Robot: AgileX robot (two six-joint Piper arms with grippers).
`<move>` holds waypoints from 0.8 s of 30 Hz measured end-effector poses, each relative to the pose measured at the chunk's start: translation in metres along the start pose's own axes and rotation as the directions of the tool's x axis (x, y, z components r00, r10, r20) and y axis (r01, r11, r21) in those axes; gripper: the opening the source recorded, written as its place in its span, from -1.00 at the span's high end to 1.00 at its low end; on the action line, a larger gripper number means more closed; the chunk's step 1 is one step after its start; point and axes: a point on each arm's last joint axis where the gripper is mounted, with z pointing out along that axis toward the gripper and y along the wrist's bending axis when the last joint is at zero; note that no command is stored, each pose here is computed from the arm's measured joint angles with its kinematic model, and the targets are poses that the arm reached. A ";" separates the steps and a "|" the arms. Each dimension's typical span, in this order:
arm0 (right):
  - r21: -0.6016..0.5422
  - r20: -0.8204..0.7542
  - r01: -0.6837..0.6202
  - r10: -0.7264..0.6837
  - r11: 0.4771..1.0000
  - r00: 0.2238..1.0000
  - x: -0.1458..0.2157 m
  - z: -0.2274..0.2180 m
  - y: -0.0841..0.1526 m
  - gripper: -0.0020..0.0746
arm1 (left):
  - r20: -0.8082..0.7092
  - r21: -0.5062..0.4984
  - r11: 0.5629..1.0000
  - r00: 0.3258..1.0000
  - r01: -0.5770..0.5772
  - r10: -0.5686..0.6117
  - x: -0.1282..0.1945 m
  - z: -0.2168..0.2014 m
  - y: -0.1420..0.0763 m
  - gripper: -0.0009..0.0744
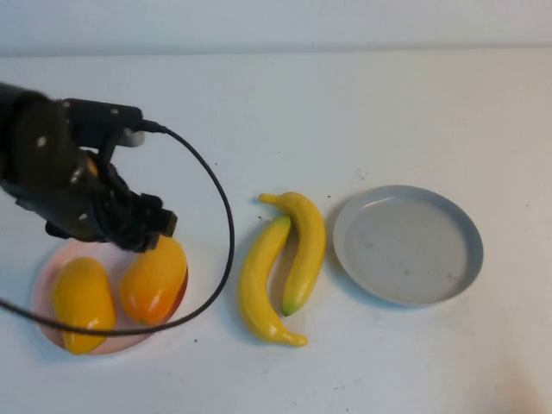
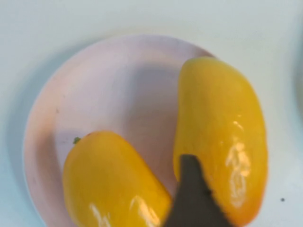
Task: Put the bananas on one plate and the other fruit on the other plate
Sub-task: Put one type of fruit in the left plate, then put another type of fruit in the right plate
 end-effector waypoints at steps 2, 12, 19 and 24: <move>0.000 0.000 0.000 0.000 1.000 1.000 0.000 0.000 0.000 0.99 | 0.081 0.010 1.000 0.997 0.000 -0.001 0.014 -0.017 0.001 0.09; 0.000 0.000 0.000 0.000 1.000 1.000 0.000 0.000 0.000 0.99 | 0.414 0.042 0.999 0.910 0.000 -0.017 0.110 -0.076 0.008 0.96; 0.000 0.000 0.000 0.000 1.000 1.000 0.000 0.000 0.000 0.99 | 0.578 0.059 0.998 0.815 0.001 -0.035 0.163 -0.090 0.013 0.97; 0.000 0.000 0.000 0.000 1.000 1.000 0.000 0.000 0.000 0.99 | 0.555 -0.012 0.999 0.831 -0.030 0.031 0.184 -0.079 0.017 0.97</move>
